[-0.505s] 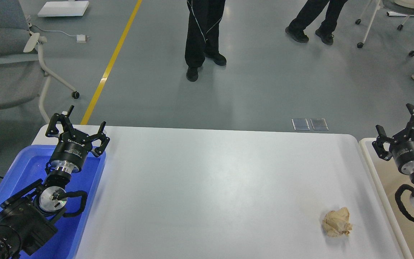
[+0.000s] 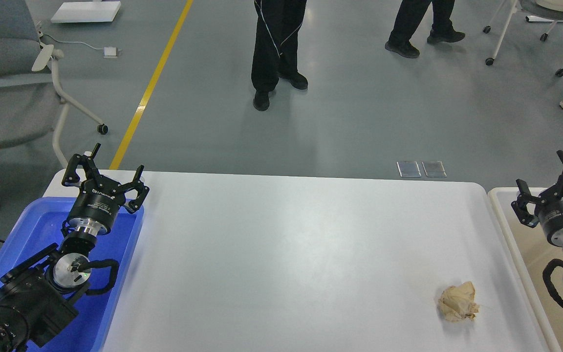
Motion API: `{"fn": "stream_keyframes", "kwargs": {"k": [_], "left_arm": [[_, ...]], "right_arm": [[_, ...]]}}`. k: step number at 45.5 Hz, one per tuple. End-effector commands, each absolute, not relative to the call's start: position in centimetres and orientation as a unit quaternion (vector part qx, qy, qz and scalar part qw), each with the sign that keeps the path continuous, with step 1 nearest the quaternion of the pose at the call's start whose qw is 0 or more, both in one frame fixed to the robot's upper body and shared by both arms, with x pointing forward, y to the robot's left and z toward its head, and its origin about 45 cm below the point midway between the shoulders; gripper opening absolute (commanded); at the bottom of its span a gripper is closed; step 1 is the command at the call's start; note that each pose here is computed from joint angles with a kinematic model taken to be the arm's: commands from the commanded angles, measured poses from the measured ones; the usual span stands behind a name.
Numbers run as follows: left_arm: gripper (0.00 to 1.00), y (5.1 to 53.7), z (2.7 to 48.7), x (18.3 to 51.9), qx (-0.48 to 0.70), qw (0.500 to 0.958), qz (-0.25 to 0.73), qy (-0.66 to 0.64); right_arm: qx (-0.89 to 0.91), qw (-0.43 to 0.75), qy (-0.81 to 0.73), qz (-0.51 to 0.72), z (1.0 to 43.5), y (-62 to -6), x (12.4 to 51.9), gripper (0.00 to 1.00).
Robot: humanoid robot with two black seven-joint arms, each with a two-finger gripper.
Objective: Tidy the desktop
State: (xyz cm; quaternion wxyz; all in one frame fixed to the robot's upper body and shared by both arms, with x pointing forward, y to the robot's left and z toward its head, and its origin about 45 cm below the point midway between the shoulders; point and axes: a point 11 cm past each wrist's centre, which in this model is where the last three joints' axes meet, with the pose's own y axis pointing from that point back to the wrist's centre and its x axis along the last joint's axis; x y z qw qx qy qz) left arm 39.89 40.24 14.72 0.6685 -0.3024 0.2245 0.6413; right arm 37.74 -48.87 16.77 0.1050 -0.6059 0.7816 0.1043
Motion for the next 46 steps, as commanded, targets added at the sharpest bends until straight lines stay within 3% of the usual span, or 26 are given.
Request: {"fn": "stream_keyframes", "kwargs": {"k": [1,46], "left_arm": [[1.0,40.2,14.72,39.91,-0.303,0.669,0.641,0.225],[1.0,40.2,14.72,39.91,-0.303,0.669,0.641,0.225]], "right_arm": [[-0.605,0.103,0.783,0.1,17.0,-49.27,37.58,1.0],[-0.606,0.107,0.782,0.096,17.62,-48.94,38.32,1.0]]}}
